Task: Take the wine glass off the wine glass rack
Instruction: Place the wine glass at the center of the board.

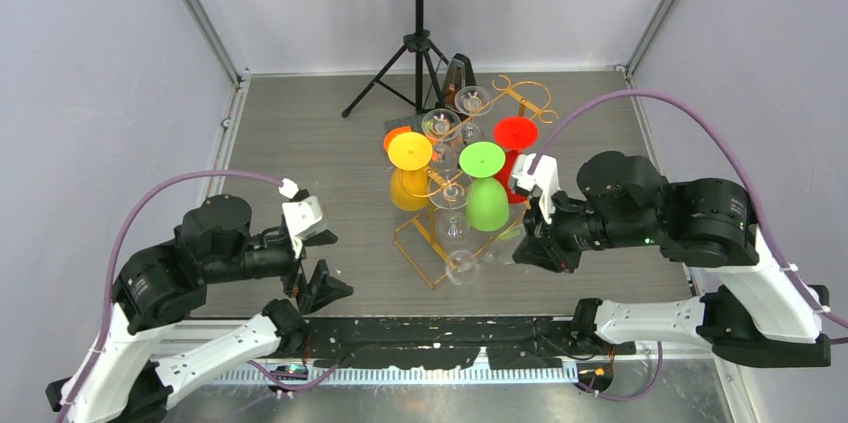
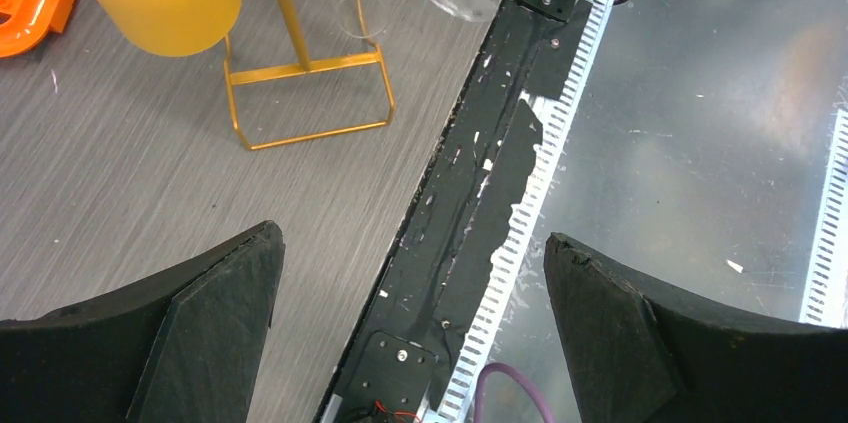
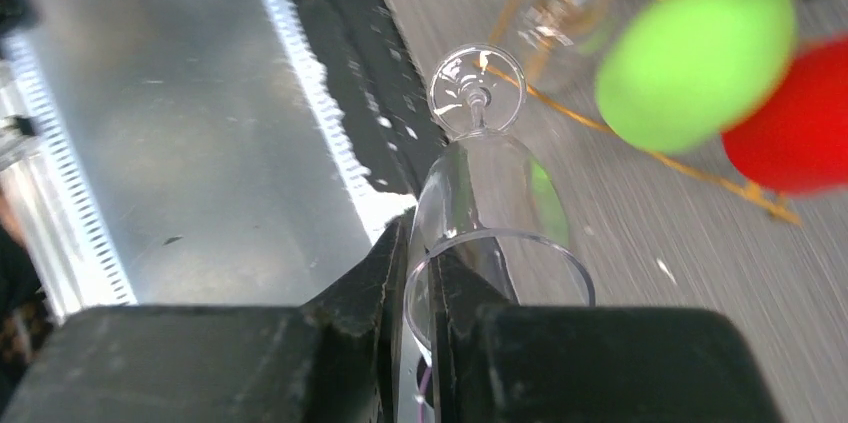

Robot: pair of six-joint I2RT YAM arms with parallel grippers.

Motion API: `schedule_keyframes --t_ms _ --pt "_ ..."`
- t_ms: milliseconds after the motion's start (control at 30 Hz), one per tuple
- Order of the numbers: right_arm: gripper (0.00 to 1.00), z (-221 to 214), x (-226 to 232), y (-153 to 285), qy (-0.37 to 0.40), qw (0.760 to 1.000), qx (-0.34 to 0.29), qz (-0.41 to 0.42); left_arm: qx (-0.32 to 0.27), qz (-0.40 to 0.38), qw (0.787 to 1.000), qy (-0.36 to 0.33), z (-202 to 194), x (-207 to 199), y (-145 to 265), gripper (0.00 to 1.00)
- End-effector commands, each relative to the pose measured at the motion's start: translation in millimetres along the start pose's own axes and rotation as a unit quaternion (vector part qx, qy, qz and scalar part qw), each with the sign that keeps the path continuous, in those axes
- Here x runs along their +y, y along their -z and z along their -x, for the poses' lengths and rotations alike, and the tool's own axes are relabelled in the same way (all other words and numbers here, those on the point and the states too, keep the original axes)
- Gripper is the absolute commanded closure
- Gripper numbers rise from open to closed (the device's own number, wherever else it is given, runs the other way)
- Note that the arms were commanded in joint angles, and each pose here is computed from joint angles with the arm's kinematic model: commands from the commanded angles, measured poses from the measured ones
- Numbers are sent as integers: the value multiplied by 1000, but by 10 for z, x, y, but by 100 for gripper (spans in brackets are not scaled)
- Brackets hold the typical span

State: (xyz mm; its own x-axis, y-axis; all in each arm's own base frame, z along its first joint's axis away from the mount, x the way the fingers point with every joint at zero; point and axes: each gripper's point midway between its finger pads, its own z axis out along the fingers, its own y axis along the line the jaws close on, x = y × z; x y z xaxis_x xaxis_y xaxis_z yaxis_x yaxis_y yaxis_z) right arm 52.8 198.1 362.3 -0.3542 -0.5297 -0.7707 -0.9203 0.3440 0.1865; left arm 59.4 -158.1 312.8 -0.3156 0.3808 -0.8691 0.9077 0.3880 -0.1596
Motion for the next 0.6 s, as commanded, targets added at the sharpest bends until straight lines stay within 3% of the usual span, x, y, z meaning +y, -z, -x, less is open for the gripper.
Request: schedule_keyframes --t_ms 0,67,200,567 --pt "94 -312 -492 39 -79 981 66 -163 -30 0 1000 -8 163 -20 49 0" --pt "94 -400 -566 59 -98 974 77 -191 -30 0 1000 -9 159 -17 42 0" --pt "94 -374 -717 178 -149 956 39 -249 -31 -5 999 -9 159 -32 34 0" --pt "95 -390 -1461 578 -251 874 -39 -413 -35 -15 999 -4 173 -71 38 0"
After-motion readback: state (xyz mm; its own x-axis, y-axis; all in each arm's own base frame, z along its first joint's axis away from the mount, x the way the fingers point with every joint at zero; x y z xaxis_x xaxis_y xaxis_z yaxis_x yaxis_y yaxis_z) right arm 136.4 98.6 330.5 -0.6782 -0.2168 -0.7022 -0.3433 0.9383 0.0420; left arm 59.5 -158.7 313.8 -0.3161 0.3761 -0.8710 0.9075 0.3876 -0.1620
